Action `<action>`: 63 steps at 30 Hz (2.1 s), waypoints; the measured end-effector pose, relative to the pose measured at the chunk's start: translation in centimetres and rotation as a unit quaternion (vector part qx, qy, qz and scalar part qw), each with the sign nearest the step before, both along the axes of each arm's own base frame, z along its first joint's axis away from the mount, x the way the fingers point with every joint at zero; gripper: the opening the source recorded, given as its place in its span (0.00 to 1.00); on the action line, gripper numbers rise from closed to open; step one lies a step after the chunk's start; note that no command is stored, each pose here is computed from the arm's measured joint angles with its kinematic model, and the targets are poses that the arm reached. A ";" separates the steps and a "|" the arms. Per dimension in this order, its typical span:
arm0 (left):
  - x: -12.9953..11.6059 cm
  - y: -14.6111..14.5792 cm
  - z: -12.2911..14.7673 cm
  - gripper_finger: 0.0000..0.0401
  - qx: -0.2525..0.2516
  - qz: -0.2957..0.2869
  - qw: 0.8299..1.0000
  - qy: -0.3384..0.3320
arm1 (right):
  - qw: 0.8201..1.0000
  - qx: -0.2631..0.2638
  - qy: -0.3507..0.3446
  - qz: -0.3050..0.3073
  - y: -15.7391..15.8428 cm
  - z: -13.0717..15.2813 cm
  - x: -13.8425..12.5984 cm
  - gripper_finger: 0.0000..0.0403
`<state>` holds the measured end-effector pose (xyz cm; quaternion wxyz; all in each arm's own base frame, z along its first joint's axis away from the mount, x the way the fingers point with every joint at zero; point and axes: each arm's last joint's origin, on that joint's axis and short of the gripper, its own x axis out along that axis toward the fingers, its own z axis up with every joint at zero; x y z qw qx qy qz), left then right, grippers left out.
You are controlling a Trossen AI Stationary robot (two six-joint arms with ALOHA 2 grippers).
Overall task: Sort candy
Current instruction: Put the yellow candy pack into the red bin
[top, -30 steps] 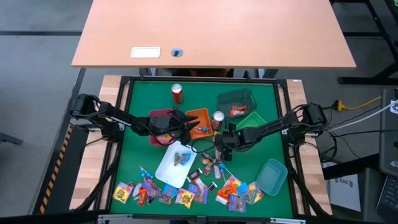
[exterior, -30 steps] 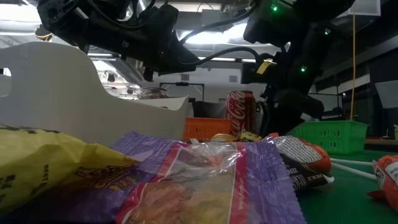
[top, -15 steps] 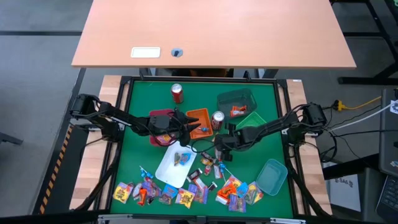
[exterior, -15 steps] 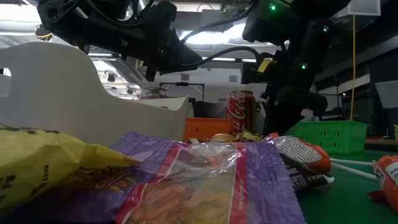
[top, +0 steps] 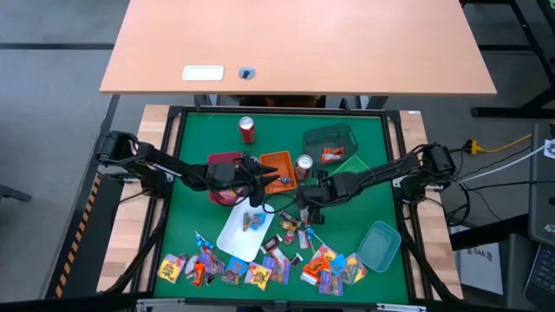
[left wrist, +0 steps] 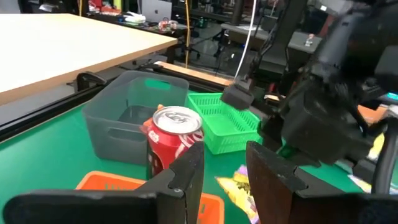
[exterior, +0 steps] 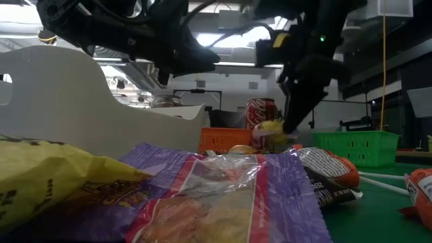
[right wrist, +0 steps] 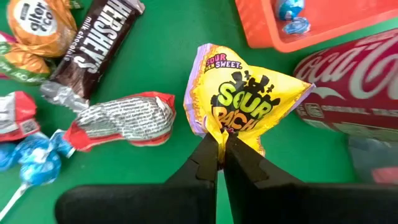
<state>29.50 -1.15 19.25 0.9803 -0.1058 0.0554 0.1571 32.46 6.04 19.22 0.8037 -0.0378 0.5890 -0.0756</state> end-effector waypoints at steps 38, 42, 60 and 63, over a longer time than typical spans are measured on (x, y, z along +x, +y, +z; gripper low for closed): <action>-7.0 -7.7 6.0 0.27 0.088 -0.155 0.984 0.020 | 0.997 -0.001 -0.060 0.050 0.5 9.5 2.4 0.04; -8.3 -8.7 6.6 0.27 0.067 -0.182 0.981 0.013 | 0.994 0.004 -0.094 0.051 0.6 9.7 3.0 0.04; -9.8 -10.7 7.0 0.27 0.067 -0.211 0.975 0.000 | 0.917 -0.014 -0.356 0.181 0.7 8.9 10.4 0.04; -9.8 -10.7 7.0 0.27 0.066 -0.211 0.975 -0.003 | 0.912 -0.018 -0.374 0.169 -0.4 7.3 11.9 0.04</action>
